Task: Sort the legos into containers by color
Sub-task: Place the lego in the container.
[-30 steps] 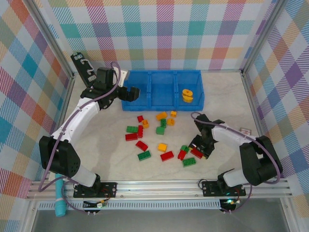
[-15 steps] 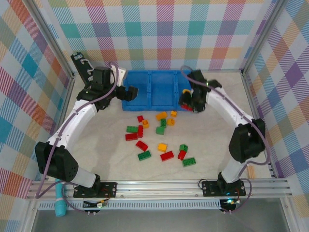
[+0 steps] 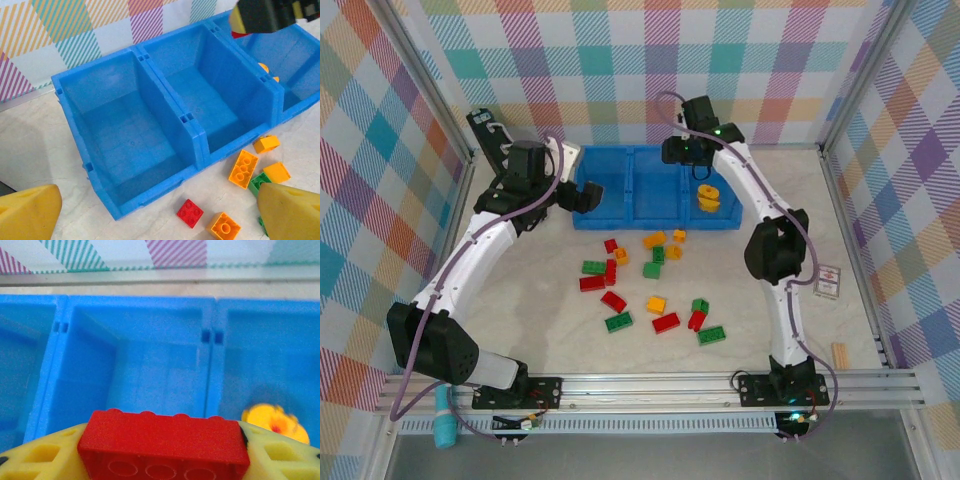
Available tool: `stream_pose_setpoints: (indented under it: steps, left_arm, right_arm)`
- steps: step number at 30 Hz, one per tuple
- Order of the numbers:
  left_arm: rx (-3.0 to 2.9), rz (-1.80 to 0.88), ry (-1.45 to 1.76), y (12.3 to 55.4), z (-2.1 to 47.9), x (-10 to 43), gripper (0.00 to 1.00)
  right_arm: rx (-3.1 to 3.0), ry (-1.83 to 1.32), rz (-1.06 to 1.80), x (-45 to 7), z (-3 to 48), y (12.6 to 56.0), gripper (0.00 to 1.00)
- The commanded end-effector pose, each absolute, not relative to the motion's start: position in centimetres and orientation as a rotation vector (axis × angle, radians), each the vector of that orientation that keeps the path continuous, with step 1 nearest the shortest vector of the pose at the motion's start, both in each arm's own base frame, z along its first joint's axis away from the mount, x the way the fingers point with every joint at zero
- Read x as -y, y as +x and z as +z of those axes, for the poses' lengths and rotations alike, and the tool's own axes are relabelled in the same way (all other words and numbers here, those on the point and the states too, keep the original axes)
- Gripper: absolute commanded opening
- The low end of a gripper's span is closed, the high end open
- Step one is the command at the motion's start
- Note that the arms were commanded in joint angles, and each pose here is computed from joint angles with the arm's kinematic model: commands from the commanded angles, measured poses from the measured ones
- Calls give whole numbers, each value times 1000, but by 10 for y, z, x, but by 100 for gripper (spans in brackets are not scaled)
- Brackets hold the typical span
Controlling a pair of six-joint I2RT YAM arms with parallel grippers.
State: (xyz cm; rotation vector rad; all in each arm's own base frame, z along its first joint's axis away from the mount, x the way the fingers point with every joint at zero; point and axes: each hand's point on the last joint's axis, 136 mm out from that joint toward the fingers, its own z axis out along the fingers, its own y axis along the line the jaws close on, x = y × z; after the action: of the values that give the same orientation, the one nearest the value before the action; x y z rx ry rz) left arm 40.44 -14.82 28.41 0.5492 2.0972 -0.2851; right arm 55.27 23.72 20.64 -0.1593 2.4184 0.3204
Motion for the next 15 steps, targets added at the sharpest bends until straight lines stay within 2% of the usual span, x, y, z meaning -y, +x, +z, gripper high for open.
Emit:
stream_pose_setpoints:
  steps: [1, 15]
  left_arm:
    - [-2091, -260, 562, 398, 287, 142, 100]
    - [-2080, -264, 572, 394, 286, 142, 100]
  right_arm:
    - [-2275, -293, 292, -261, 230, 569, 48]
    - [-2324, -504, 187, -294, 150, 576, 51]
